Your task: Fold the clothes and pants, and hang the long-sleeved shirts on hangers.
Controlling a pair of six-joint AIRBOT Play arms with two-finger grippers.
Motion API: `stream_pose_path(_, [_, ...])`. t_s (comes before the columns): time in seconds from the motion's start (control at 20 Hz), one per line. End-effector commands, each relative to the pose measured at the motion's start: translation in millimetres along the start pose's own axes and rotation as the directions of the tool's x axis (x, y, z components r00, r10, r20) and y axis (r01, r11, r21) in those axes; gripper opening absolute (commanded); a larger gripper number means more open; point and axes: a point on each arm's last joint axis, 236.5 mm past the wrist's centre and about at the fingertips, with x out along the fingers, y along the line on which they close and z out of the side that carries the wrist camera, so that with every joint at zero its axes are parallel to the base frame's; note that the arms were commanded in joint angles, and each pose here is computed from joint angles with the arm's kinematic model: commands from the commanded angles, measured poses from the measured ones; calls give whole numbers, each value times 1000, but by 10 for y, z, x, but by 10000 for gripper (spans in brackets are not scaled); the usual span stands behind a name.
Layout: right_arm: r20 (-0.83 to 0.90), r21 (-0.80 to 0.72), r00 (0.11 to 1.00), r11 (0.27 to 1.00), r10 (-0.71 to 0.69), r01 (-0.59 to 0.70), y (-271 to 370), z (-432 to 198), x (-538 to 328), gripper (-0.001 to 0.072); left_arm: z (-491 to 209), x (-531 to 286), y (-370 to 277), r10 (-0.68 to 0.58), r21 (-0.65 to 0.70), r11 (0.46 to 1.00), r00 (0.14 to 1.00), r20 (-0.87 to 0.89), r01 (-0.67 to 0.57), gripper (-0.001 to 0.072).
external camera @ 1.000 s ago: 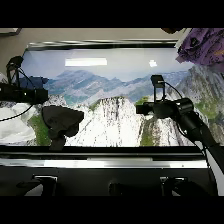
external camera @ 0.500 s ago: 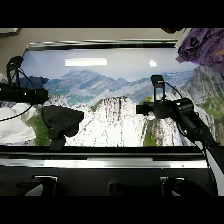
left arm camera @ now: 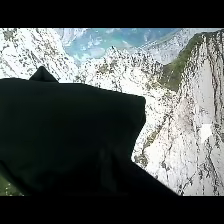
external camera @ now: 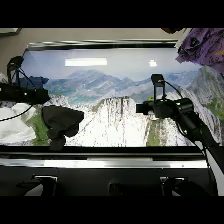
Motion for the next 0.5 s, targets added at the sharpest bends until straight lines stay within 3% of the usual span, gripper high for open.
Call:
stream_pose_path(0.0, [3,1,1000,1000,3,-3,10,8,1,42,-79,70,65,20,-89,996,999,-41,-24,720])
stream_pose_path(0.15, [3,1,1000,1000,3,-3,10,9,0,42,-411,398,311,73,-130,987,984,-164,-95,720])
stream_pose_path(0.45, [0,1,1000,1000,2,-2,8,1,0,42,-914,1206,546,90,-164,978,965,-247,-133,720])
